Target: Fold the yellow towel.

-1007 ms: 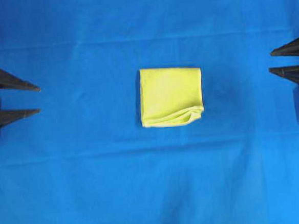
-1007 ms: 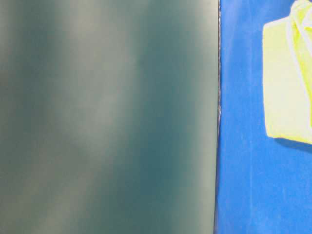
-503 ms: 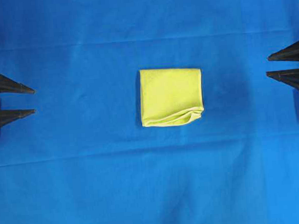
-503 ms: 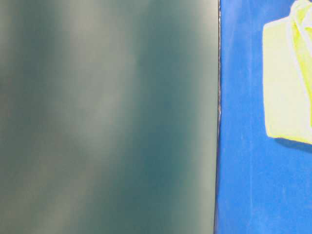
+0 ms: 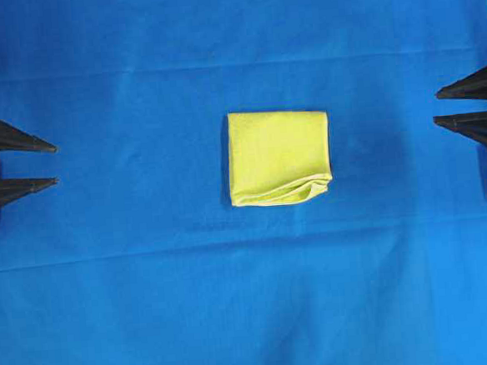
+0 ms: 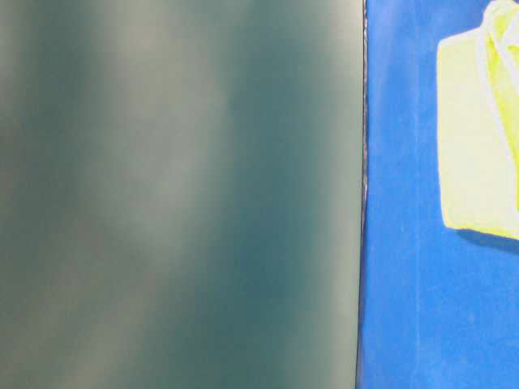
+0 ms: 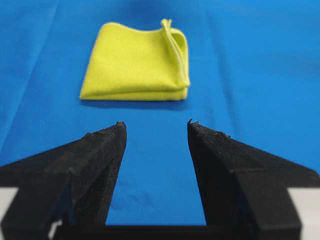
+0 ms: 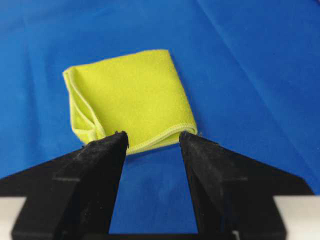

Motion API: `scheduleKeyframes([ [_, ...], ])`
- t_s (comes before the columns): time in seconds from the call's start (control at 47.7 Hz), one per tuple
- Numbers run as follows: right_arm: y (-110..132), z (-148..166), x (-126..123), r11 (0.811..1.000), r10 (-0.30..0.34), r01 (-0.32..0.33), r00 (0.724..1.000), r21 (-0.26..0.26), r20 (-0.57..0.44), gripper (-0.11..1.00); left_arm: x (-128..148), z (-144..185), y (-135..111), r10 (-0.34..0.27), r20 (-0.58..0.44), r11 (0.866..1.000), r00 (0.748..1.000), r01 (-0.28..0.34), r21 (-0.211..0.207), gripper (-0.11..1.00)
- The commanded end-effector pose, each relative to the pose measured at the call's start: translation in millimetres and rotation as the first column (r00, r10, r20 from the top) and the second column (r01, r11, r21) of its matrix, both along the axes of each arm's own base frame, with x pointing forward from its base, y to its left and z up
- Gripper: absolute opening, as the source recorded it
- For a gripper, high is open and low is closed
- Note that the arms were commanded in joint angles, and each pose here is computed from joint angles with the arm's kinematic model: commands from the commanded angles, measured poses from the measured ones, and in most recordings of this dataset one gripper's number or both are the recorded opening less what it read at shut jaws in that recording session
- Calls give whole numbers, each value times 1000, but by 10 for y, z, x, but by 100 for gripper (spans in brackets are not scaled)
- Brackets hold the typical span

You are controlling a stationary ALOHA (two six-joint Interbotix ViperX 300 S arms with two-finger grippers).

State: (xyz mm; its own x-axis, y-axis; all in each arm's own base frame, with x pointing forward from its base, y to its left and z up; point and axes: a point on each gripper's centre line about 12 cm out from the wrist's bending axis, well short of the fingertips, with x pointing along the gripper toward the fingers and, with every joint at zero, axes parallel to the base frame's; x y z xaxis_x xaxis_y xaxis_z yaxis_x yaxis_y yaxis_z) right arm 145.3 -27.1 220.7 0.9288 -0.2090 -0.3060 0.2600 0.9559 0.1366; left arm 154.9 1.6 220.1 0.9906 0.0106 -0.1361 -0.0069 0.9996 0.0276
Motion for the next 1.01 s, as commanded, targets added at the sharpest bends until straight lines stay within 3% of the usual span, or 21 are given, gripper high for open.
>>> scheduleKeyframes([
  [0.0,0,34,27,1000,1,-1,1000,3,4,53,18,64,5,4,14,1000,1000,-4,-3,50],
  [0.986,0,46,29,1000,2,-2,1000,2,6,53,16,59,5,3,9,1000,1000,-3,-1,50],
])
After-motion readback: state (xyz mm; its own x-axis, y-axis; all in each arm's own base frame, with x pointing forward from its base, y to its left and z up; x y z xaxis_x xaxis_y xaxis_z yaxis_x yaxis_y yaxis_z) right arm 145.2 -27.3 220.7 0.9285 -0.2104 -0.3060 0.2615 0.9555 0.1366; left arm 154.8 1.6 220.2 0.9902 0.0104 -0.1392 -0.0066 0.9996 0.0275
